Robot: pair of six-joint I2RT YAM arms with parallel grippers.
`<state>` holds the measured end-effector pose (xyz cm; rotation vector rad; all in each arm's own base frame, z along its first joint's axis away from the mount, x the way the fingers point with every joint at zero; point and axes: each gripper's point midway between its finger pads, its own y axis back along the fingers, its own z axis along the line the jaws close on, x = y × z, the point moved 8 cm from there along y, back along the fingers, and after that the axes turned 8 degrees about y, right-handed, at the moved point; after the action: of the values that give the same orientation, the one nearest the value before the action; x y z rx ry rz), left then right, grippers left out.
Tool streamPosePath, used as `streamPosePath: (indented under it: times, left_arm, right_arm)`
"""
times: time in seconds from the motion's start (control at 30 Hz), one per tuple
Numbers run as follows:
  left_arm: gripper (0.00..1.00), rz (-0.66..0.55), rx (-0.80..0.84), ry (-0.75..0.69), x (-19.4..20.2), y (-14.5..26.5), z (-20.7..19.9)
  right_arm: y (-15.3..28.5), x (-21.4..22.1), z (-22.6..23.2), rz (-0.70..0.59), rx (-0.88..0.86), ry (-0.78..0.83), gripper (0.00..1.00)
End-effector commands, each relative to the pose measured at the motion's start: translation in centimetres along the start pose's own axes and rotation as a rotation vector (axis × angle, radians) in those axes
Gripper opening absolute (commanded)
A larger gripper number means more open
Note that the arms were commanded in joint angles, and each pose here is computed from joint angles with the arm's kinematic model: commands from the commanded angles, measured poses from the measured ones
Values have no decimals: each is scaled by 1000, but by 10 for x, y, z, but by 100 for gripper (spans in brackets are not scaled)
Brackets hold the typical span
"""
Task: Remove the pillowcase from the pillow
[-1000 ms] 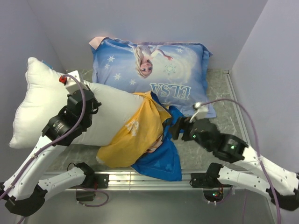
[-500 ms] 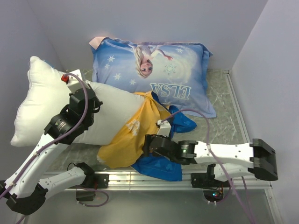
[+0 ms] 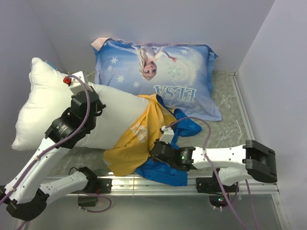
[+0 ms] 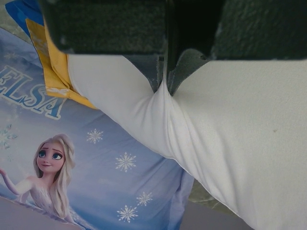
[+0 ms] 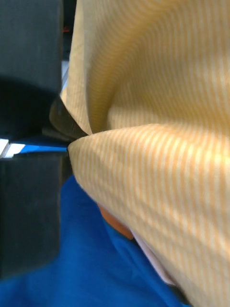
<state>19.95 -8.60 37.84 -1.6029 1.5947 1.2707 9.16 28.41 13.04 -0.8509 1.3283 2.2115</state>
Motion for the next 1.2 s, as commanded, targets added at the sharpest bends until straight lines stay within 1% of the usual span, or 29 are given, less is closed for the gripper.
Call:
streamPosePath:
  times: [0.0, 0.07, 0.1, 0.13, 0.2, 0.23, 0.27, 0.33, 0.37, 0.4, 0.43, 0.53, 0.57, 0.8, 0.83, 0.87, 0.93, 1.0, 1.17]
  left_arm:
    - [0, -169, 118, 188, -56, 18, -20]
    - [1, -186, 119, 186, -63, 21, -20]
    - [1, -192, 119, 187, -66, 22, -20]
    - [1, -206, 123, 195, -72, 25, -20]
    - [0, -223, 120, 193, -79, 27, -20]
    - [1, -238, 124, 201, -86, 31, -20]
    - [1, -247, 116, 194, -89, 32, -19]
    - [1, -267, 112, 202, -98, 36, -19]
    - [0, -272, 105, 194, -99, 36, -18]
    - [0, -276, 105, 196, -101, 37, -18]
    - [1, -281, 102, 194, -103, 38, -17]
    - [1, -290, 100, 199, -107, 42, -14]
    - [1, -295, 100, 203, -109, 44, -13]
    - [1, -316, 126, 227, -124, 57, -9]
    - [1, -314, 136, 229, -125, 59, -10]
    - [1, -313, 142, 232, -127, 60, -9]
    - [1, -310, 159, 242, -128, 63, -9]
    - [0, -309, 170, 246, -130, 66, -9]
    - [0, -299, 162, 238, -123, 63, -7]
  right_arm:
    - [3, -15, -22, -93, 79, -67, 0]
    - [16, -26, -40, -124, 97, -102, 0]
    - [16, -29, -59, -140, 143, -126, 0]
    - [30, -42, -65, -186, 116, -170, 0]
    - [42, -48, -85, -206, 144, -177, 0]
    - [54, -62, -92, -262, 138, -219, 0]
    - [61, -63, -102, -271, 184, -203, 0]
    - [81, -86, -112, -348, 215, -245, 0]
    - [88, -90, -121, -355, 264, -227, 0]
    - [98, -101, -123, -382, 267, -242, 0]
    - [107, -111, -135, -416, 308, -251, 0]
    - [130, -134, -143, -492, 317, -282, 0]
    - [135, -139, -152, -507, 365, -282, 0]
    - [183, -184, -163, -637, 449, -307, 0]
    - [186, -188, -165, -632, 468, -294, 0]
    - [198, -198, -162, -666, 468, -300, 0]
    - [207, -206, -164, -677, 500, -295, 0]
    - [221, -218, -160, -718, 488, -298, 0]
    - [236, -233, -156, -752, 492, -304, 0]
